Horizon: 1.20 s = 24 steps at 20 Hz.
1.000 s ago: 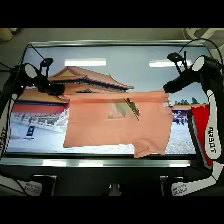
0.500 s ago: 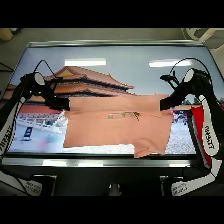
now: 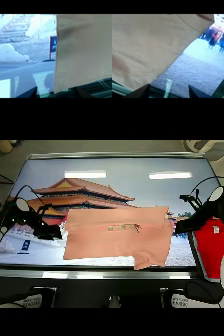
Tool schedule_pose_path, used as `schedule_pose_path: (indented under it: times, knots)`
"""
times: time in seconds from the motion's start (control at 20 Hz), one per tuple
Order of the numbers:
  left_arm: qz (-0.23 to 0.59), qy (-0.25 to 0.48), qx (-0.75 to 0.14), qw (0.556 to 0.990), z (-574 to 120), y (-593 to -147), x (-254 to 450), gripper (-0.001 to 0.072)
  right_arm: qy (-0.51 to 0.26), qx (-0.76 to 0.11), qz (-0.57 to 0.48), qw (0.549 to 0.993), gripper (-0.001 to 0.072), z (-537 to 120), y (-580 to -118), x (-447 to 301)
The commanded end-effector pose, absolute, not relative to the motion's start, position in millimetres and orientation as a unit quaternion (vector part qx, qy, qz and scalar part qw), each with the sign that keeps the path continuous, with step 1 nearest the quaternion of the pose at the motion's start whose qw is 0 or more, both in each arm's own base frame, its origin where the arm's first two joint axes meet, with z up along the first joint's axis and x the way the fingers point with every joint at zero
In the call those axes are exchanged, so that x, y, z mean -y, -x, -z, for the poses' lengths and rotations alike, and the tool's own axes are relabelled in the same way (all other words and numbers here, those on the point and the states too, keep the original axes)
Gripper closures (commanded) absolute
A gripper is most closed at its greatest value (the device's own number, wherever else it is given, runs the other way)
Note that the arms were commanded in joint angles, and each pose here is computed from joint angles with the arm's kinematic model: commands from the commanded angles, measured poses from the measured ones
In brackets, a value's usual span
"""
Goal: Fold the shirts.
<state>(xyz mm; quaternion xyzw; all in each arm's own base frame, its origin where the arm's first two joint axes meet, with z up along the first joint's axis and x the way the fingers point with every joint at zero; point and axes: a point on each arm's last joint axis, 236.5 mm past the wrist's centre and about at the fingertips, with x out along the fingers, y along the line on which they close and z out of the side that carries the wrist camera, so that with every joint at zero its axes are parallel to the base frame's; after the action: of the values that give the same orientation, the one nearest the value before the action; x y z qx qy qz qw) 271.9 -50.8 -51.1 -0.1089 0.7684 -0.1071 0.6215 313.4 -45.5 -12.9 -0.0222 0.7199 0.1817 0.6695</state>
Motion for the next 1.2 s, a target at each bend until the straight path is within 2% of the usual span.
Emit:
schedule_pose_path:
  times: [0.0, 0.15, 0.5, 0.55, 0.6, 0.65, 0.7, 0.8, 1.15]
  knots:
    - [0.104, 0.164, -0.77, 0.608, 89, -209, 71, 0.0198, 0.011, -0.725, -0.188, 0.663, 0.0231, 33, -273, 36]
    - [0.097, 0.187, -0.766, 0.608, 105, -200, 78, 0.021, 0.006, -0.738, -0.196, 0.645, 0.0231, 41, -258, 32]
    - [0.088, 0.209, -0.736, 0.638, 111, -222, 81, 0.021, 0.002, -0.753, -0.203, 0.625, 0.0212, 43, -230, 25]
    - [0.088, 0.217, -0.73, 0.642, 110, -227, 84, 0.0249, 0.002, -0.753, -0.202, 0.626, 0.0195, 45, -221, 23]
    - [0.088, 0.223, -0.726, 0.645, 109, -229, 85, 0.0358, 0.001, -0.755, -0.205, 0.622, 0.0145, 49, -212, 20]
    - [0.089, 0.225, -0.725, 0.645, 109, -230, 86, 0.0482, -0.003, -0.761, -0.208, 0.614, 0.0141, 55, -200, 16]
    - [0.09, 0.224, -0.726, 0.644, 109, -229, 86, 0.0669, -0.014, -0.768, -0.213, 0.604, 0.0142, 63, -189, 10]
    - [0.104, 0.219, -0.73, 0.639, 107, -225, 89, 0.0687, -0.039, -0.768, -0.23, 0.596, 0.0142, 80, -174, -6]
    - [0.116, 0.212, -0.734, 0.635, 104, -221, 90, 0.0687, -0.116, -0.721, -0.227, 0.644, 0.0192, 101, -193, -41]
